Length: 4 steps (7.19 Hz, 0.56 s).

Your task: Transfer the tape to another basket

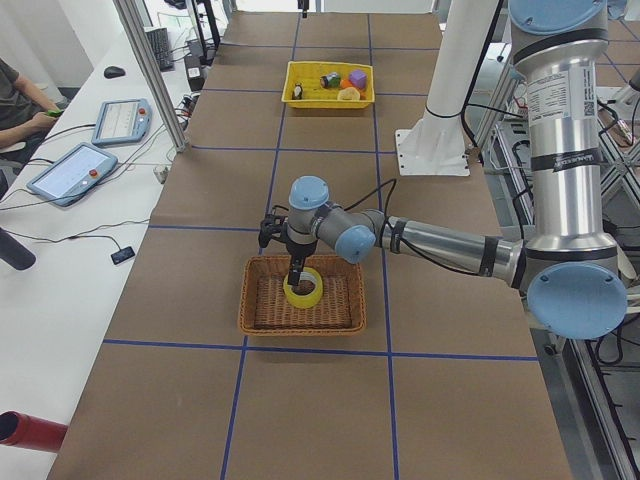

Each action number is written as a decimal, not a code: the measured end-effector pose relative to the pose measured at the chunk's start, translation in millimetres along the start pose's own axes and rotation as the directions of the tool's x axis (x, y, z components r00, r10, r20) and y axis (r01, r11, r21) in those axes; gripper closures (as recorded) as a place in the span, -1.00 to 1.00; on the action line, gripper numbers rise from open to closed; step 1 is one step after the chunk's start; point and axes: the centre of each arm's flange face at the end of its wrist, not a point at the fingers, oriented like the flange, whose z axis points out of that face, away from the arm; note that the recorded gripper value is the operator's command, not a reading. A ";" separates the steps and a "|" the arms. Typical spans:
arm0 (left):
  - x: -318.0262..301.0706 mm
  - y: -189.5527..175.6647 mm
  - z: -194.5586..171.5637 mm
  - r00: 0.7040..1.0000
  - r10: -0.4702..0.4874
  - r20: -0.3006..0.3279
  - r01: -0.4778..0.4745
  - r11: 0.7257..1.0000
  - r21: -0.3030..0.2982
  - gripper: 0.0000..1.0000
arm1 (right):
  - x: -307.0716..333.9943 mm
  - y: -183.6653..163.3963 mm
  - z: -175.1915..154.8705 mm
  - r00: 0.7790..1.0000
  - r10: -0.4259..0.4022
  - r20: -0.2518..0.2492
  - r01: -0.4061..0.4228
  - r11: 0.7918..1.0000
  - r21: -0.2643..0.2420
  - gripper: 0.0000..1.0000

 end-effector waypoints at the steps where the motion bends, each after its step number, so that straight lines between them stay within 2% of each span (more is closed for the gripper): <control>1: -19.9 4.6 -2.6 1.000 0.004 0.020 -0.003 1.000 -0.021 -0.96 | -2.4 6.7 -12.7 1.000 -0.004 -0.011 0.004 1.000 -0.027 -0.99; 2: -35.3 -2.8 -11.3 0.999 -0.017 0.040 0.019 0.998 -0.056 -0.96 | -3.7 10.7 -19.3 1.000 -0.006 -0.016 0.005 0.999 -0.043 -0.99; 4: -62.9 -21.7 -36.0 0.998 0.024 0.063 -0.017 0.993 -0.114 -0.96 | -4.2 13.9 -21.6 1.000 -0.005 -0.018 0.004 0.998 -0.055 -1.00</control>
